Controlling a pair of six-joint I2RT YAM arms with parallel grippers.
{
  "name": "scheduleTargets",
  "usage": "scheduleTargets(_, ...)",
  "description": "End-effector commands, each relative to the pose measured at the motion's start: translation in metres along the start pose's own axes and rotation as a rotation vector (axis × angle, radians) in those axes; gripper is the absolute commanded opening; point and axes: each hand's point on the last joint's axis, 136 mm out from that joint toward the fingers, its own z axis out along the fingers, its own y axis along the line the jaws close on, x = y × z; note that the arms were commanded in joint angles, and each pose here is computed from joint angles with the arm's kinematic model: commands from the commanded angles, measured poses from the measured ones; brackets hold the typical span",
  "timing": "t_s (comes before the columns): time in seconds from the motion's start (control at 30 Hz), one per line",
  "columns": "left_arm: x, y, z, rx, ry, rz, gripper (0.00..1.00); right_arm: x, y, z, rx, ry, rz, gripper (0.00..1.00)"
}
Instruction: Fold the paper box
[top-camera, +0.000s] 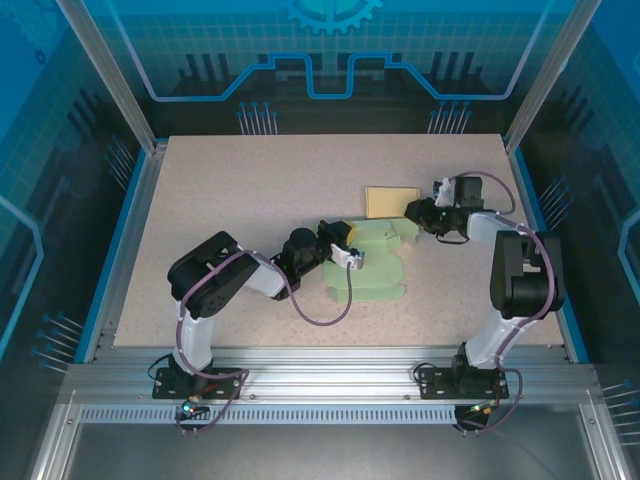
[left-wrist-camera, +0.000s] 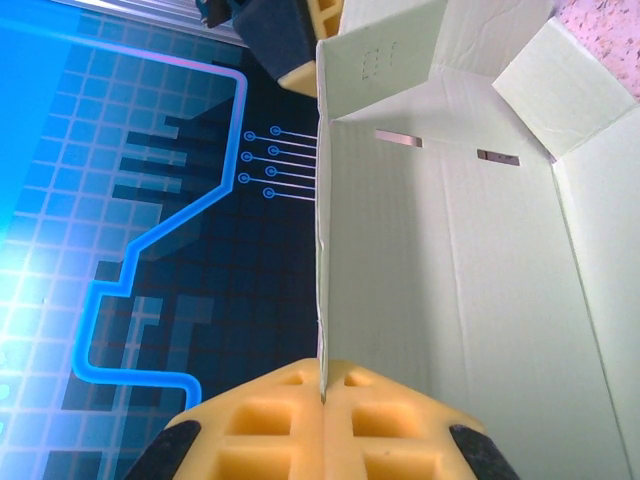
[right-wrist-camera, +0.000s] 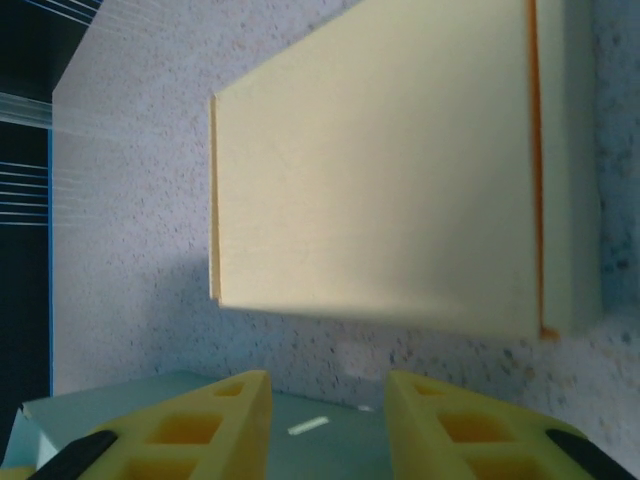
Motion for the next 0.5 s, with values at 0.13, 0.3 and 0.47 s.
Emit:
scheduleTargets(0.13,0.002,-0.025,0.005,0.038,-0.005,0.071,0.0,0.029,-0.001,-0.008,-0.018,0.011,0.0,0.37)
scheduleTargets(0.3,0.008,-0.035,0.007,0.046,0.01,0.131,0.0,0.043,-0.009,-0.008,-0.002,0.015,0.02,0.38)
scheduleTargets(0.47,0.009,-0.034,0.01,-0.001,0.013,0.194,0.0,0.05,-0.005,-0.009,-0.045,0.013,0.044,0.38)
